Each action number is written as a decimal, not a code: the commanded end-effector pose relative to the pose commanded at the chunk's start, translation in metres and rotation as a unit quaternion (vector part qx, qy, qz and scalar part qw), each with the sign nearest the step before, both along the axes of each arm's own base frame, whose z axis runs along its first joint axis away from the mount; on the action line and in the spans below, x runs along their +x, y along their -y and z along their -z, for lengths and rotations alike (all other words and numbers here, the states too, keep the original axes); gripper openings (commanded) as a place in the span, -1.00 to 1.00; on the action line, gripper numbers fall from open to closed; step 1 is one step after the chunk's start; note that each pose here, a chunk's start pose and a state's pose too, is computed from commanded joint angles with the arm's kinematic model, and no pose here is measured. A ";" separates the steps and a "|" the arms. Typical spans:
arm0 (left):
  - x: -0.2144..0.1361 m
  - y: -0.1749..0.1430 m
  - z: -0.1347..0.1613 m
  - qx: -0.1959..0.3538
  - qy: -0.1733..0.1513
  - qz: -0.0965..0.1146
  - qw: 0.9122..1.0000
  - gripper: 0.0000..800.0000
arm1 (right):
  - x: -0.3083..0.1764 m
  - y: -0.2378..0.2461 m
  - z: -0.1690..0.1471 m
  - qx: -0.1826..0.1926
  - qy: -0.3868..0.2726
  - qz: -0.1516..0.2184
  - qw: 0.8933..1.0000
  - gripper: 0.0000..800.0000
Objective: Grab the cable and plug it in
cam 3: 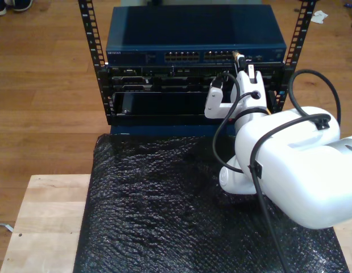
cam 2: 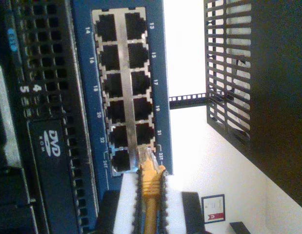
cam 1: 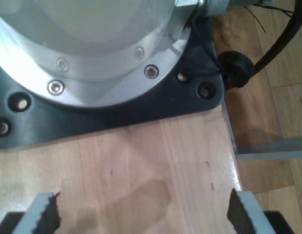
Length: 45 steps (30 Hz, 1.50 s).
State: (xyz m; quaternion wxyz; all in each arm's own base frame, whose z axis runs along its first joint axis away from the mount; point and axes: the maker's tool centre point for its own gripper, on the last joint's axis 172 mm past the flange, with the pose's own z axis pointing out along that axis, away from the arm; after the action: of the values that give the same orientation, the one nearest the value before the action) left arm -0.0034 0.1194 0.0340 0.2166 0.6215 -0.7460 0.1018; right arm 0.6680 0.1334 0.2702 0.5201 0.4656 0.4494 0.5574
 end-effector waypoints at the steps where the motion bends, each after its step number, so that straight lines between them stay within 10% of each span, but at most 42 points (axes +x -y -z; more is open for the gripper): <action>1: 0.000 0.000 0.000 0.001 0.000 0.000 1.000 1.00 | 0.000 -0.001 0.000 -0.001 0.000 -0.002 1.000 -1.00; 45: 0.000 0.000 0.000 0.000 0.000 -0.001 1.000 1.00 | 0.009 -0.007 0.002 -0.002 0.005 -0.010 1.000 -1.00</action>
State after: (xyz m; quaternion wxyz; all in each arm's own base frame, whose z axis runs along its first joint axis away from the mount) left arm -0.0034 0.1194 0.0340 0.2167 0.6221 -0.7455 0.1016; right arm 0.6766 0.1409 0.2683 0.5173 0.4573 0.4525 0.5644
